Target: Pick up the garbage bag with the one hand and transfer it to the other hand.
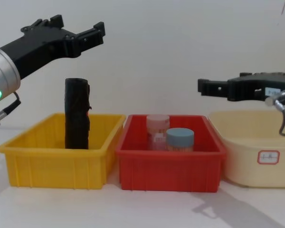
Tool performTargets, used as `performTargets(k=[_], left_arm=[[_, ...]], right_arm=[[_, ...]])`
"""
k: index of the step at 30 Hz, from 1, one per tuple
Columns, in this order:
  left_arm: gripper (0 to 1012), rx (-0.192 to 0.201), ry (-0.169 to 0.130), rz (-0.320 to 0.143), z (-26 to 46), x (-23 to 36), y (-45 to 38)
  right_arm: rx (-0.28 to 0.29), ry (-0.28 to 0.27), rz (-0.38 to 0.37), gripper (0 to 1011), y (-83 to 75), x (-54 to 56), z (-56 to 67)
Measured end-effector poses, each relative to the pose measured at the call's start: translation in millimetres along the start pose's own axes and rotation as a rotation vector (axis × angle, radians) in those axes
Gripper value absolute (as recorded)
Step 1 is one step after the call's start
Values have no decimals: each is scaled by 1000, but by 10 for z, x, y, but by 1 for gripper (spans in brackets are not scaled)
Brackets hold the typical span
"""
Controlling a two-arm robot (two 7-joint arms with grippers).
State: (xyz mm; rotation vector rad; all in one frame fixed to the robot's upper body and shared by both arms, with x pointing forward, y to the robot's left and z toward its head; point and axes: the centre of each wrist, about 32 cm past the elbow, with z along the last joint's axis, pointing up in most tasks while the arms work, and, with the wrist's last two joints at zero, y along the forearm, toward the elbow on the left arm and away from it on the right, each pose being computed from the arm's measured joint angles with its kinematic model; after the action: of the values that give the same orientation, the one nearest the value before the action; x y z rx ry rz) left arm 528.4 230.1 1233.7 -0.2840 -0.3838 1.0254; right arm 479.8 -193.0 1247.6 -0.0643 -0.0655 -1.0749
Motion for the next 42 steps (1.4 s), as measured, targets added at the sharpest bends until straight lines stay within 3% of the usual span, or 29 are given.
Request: performTargets(k=[14, 42], left_arm=[[1000, 6, -9, 23, 16, 22, 76], [1000, 9, -12, 32, 22, 32, 107]], right_arm=[[-69, -35, 25, 1000, 221, -40, -24], [-165, -66, 83, 1000, 522, -187, -102]])
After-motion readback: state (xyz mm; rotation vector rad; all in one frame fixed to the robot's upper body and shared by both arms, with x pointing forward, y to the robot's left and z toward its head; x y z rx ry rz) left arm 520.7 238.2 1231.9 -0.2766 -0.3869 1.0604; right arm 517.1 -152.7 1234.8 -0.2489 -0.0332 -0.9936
